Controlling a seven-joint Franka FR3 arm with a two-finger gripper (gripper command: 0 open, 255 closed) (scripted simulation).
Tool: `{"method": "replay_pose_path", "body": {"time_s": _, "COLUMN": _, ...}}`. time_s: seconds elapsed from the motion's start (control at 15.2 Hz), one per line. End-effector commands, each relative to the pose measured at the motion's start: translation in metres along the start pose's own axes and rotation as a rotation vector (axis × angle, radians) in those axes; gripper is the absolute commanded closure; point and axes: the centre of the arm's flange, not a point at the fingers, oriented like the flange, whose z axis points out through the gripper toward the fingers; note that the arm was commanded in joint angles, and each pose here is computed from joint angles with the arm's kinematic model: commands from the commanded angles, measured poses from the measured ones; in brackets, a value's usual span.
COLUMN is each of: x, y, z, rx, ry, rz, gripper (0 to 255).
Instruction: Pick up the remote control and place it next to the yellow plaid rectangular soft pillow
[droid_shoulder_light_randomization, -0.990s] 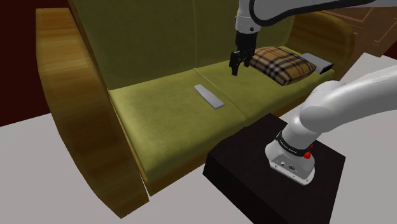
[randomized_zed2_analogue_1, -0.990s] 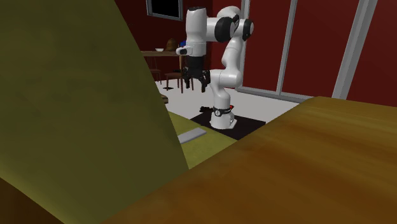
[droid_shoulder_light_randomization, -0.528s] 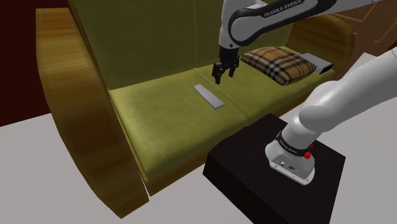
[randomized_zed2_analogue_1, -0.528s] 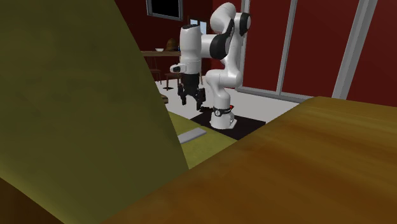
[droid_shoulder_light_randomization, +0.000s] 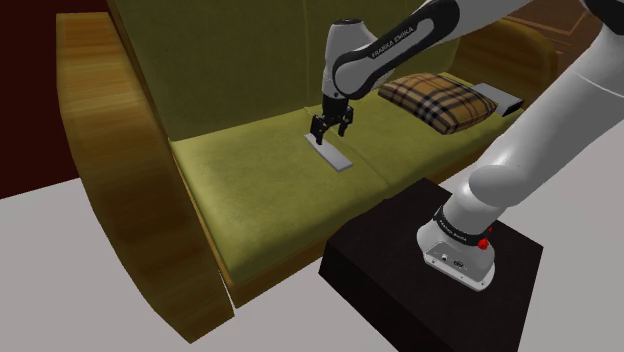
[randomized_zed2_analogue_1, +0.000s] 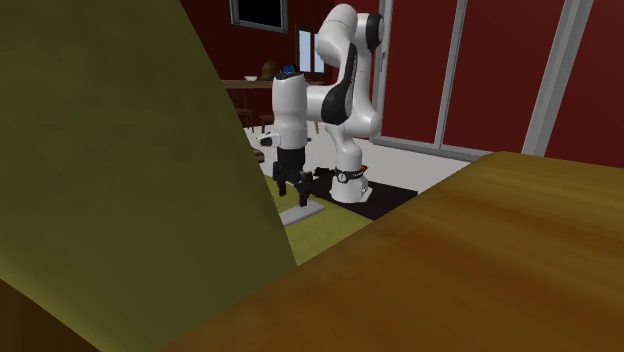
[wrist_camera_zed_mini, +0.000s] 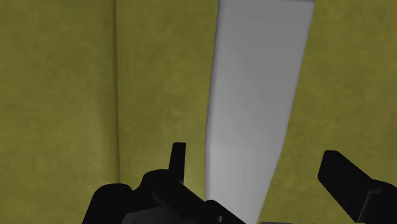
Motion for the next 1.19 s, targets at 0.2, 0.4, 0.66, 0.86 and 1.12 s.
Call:
{"method": "replay_pose_path", "body": {"time_s": 0.2, "x": 0.007, "y": -0.004, "z": 0.028, "rx": 0.005, "ry": 0.004, "rz": 0.011, "gripper": 0}}
{"method": "replay_pose_path", "body": {"time_s": 0.4, "x": 0.007, "y": -0.004, "z": 0.044, "rx": 0.005, "ry": 0.004, "rz": 0.011, "gripper": 0}}
{"method": "replay_pose_path", "body": {"time_s": 0.66, "x": 0.007, "y": -0.004, "z": 0.047, "rx": 0.005, "ry": 0.004, "rz": 0.011, "gripper": 0}}
{"method": "replay_pose_path", "body": {"time_s": 0.86, "x": 0.007, "y": -0.004, "z": 0.047, "rx": 0.005, "ry": 0.004, "rz": 0.011, "gripper": 0}}
{"method": "replay_pose_path", "body": {"time_s": 1.12, "x": 0.007, "y": -0.004, "z": 0.047, "rx": 0.005, "ry": 0.004, "rz": 0.011, "gripper": 255}}
